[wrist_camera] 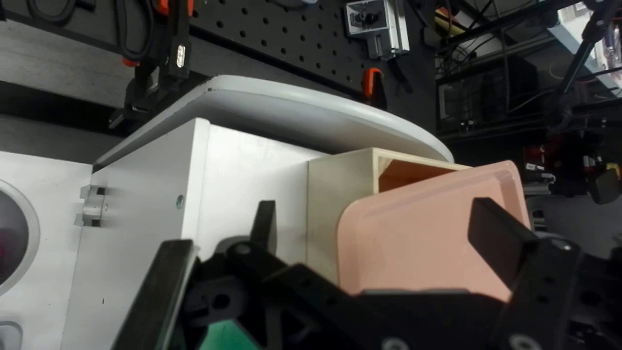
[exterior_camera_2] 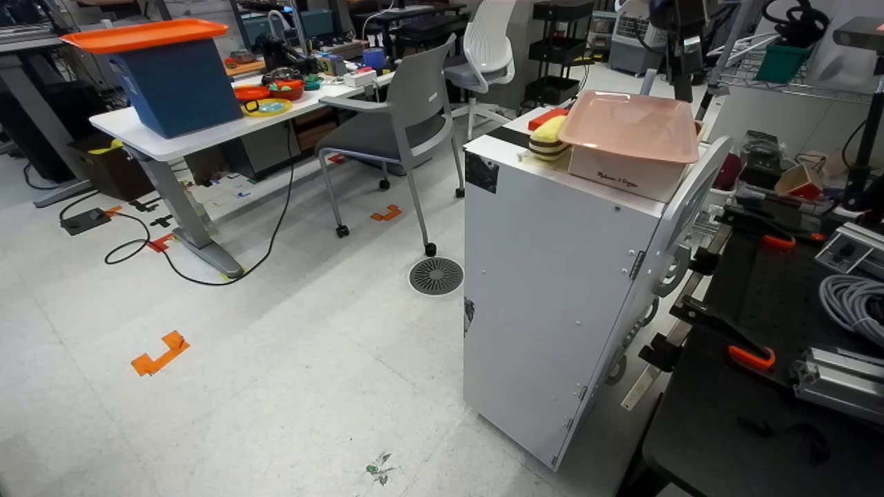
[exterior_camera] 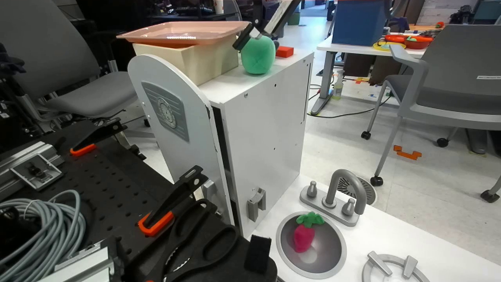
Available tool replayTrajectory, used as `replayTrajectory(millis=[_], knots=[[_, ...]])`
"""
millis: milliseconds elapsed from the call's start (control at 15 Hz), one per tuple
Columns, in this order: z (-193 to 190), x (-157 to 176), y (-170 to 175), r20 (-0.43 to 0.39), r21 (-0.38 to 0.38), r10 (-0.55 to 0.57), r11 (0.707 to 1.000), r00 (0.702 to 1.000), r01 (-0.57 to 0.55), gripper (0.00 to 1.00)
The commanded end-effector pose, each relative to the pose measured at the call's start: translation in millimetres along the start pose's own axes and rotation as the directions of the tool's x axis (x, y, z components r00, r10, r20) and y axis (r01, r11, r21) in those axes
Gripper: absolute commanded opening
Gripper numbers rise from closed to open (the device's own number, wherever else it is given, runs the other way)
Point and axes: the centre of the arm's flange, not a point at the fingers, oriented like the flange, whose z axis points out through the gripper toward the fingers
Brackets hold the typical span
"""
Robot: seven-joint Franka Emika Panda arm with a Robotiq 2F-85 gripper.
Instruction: Pick up the peach tray from the top of the white box and place it down on the box
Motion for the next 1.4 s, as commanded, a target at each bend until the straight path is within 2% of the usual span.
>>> replayTrajectory(millis=[0, 67, 200, 800, 867, 1333], knots=[[-7.2, 3.7, 4.4, -0.002, -0.022, -0.002, 1.0, 1.0, 0.002, 1.0], [-7.1, 4.3, 4.2, -0.003, -0.027, -0.001, 1.0, 1.0, 0.001, 1.0], [-8.1, 4.9, 4.5, -0.007, -0.029, 0.0, 1.0, 1.0, -0.001, 0.74], [-9.2, 7.0, 8.2, -0.016, -0.036, 0.008, 0.999, 1.0, -0.009, 0.05], [-9.3, 6.7, 8.9, -0.016, -0.036, 0.009, 0.999, 1.0, -0.01, 0.0], [-10.9, 6.3, 13.2, -0.024, -0.036, 0.016, 0.999, 1.0, -0.017, 0.0]])
